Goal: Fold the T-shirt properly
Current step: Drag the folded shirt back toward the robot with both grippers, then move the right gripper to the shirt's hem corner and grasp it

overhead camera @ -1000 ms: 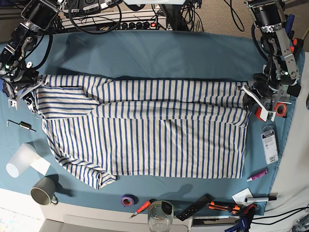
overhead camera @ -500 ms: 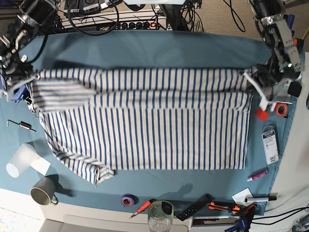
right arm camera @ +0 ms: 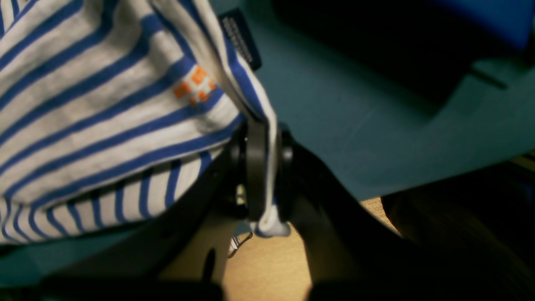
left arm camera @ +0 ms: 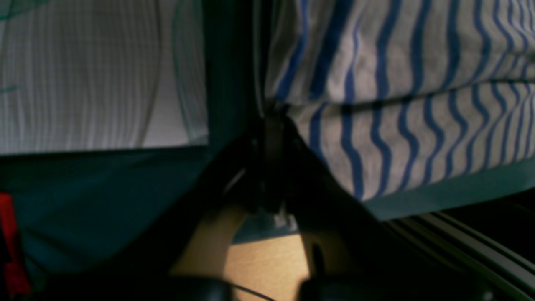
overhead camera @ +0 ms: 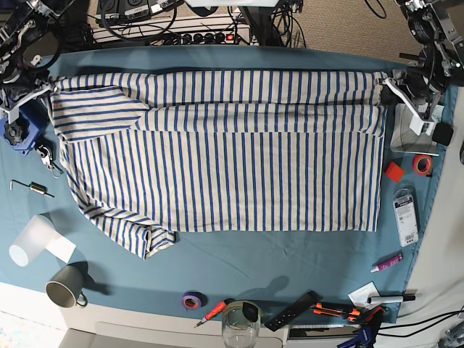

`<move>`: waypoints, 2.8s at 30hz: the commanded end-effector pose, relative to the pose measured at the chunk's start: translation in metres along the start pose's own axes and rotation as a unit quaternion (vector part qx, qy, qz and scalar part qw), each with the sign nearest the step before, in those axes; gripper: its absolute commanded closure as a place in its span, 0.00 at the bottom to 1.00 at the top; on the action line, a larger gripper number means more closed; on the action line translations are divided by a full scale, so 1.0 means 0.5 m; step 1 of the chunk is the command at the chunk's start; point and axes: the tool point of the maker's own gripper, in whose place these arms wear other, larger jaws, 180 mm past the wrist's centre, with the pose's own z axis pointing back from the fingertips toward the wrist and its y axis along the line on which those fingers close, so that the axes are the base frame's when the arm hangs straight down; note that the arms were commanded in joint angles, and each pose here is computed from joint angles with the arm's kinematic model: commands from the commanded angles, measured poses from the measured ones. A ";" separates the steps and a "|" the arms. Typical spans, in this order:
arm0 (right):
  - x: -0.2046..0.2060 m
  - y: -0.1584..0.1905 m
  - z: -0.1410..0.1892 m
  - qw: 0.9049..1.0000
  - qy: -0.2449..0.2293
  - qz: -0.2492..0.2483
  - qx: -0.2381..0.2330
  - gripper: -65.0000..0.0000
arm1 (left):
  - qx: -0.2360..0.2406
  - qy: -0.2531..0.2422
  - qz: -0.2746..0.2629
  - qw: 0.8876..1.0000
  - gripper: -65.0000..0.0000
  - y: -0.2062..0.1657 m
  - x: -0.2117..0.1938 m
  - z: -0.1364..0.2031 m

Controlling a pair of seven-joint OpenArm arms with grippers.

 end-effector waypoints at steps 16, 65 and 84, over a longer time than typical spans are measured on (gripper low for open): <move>-0.004 -0.029 0.048 0.998 -0.004 0.048 -0.043 1.00 | 0.036 0.005 -0.039 0.999 1.00 0.016 -0.004 0.044; 0.413 0.134 0.118 0.919 -0.256 0.285 -0.095 0.66 | 0.010 -0.124 -0.100 0.987 0.65 -0.029 0.112 0.089; 0.500 0.283 -0.057 0.885 -0.177 0.425 -0.068 0.61 | 0.010 -0.124 -0.100 0.987 0.65 -0.029 0.112 0.089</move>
